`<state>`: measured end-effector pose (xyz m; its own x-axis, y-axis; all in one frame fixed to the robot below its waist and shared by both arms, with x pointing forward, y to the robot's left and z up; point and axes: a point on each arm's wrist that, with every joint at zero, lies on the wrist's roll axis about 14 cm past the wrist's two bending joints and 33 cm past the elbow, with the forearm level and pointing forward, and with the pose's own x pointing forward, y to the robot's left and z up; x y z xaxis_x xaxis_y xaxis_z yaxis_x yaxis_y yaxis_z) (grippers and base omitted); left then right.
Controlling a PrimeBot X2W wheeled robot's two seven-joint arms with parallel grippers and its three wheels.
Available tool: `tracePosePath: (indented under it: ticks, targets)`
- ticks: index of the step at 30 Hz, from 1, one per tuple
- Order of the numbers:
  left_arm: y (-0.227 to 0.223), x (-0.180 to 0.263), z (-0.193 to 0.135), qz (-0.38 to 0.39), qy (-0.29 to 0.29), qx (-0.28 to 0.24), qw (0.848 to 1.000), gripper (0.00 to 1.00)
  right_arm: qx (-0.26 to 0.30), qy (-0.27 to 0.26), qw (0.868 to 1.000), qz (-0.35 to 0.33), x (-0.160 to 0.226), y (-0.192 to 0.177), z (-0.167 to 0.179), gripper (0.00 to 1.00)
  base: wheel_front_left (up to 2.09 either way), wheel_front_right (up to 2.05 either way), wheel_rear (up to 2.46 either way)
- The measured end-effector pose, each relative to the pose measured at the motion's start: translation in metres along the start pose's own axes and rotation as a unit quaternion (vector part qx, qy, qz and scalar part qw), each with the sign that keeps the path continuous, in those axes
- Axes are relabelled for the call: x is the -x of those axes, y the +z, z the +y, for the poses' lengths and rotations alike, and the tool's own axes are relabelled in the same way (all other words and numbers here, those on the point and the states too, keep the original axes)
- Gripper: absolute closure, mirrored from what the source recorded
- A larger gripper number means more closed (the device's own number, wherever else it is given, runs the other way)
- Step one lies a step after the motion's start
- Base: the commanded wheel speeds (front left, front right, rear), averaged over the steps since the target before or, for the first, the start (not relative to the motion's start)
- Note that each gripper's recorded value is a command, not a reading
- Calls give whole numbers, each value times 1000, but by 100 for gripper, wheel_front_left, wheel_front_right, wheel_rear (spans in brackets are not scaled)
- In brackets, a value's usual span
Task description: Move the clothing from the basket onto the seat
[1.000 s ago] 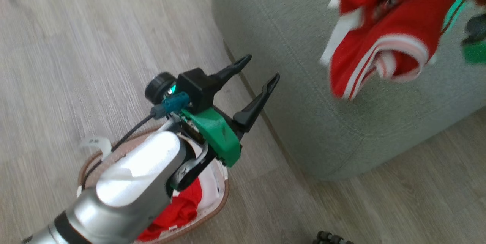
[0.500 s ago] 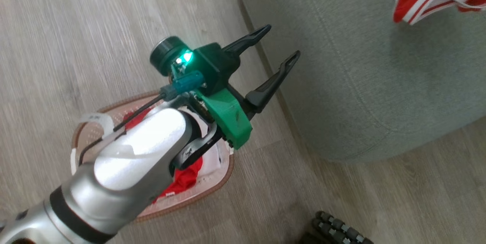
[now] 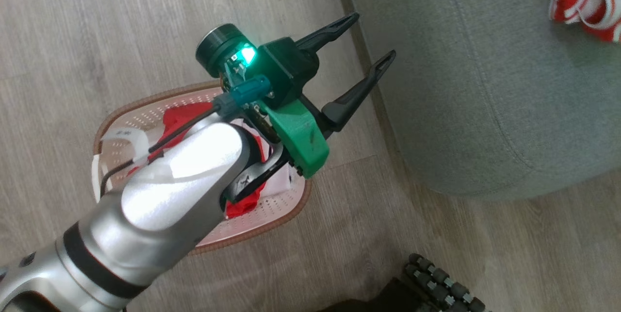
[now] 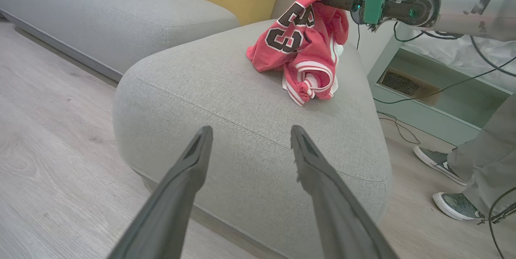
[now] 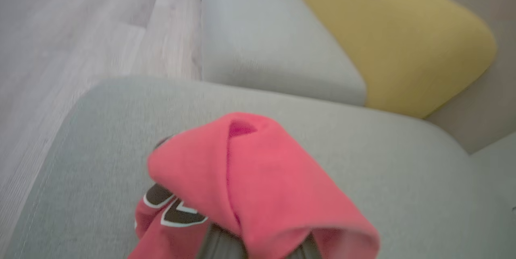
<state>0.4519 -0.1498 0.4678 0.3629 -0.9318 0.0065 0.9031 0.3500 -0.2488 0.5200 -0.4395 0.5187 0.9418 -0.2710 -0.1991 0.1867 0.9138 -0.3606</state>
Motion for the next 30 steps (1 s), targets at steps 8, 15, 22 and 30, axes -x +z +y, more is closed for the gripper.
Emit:
tracePosePath:
  ticks: [8,15,22,30]
  targets:
    - [-2,8,9,2,17,-1,1000,0,-20,38,989,140,-3,-51,31,100,0,0,0]
    - [2,10,11,-2,23,-8,1000,0,-36,43,985,163,3,-56,30,0,0,0,0]
    - [21,9,1,-17,20,-24,999,0,-41,51,980,187,20,-52,27,0,0,0,0]
    - [42,16,-23,-33,24,-32,999,0,-20,53,984,168,52,-20,4,0,0,0,0]
